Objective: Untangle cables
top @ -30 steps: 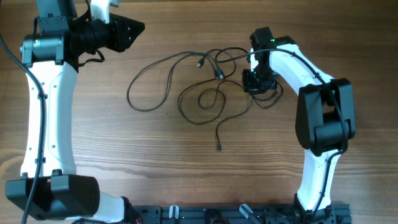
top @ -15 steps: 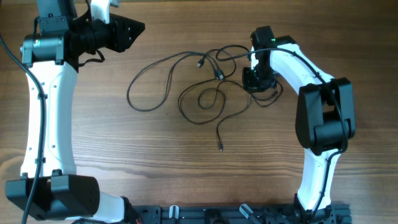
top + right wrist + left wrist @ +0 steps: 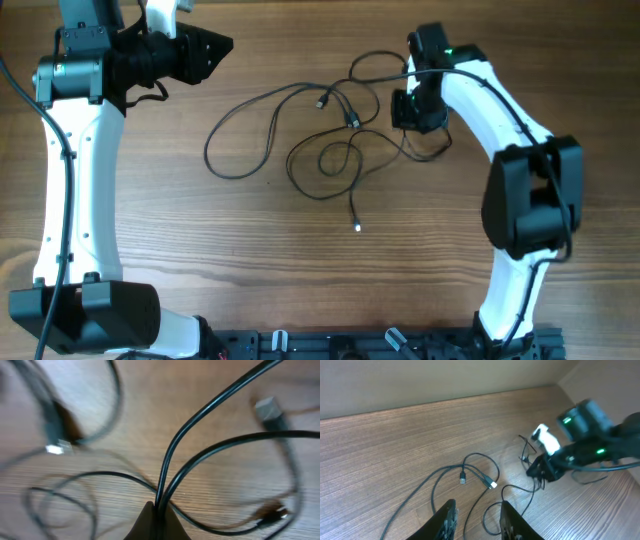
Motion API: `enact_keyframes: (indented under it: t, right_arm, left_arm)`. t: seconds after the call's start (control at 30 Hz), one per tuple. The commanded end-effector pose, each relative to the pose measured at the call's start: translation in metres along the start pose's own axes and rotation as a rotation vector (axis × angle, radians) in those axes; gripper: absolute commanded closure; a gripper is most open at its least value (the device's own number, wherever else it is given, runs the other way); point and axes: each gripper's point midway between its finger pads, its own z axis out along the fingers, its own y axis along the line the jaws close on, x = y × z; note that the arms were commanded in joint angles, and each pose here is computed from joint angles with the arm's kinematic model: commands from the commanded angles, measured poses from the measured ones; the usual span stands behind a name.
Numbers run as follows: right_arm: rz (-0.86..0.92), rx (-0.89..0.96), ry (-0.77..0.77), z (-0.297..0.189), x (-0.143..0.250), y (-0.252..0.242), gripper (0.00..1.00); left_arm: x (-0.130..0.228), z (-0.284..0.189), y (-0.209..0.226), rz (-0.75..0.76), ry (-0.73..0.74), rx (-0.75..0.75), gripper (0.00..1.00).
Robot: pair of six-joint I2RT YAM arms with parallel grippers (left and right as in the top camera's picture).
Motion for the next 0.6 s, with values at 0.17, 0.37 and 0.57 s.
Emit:
enact_keyframes:
  t: [0.17, 0.37, 0.57]
  right_arm:
    - [0.002, -0.103, -0.292, -0.142, -0.054, 0.036, 0.95]
    - [-0.019, -0.147, -0.451, -0.225, -0.070, 0.050, 0.95]
    - [0.006, -0.113, -0.592, -0.282, -0.077, 0.046, 0.96]
  left_arm:
    - [0.001, 0.004, -0.002, 0.006, 0.005, 0.019, 0.66]
    - [0.001, 0.004, -0.002, 0.006, 0.005, 0.019, 0.66]
    - [0.002, 0.004, -0.002, 0.004, 0.007, 0.020, 0.66]
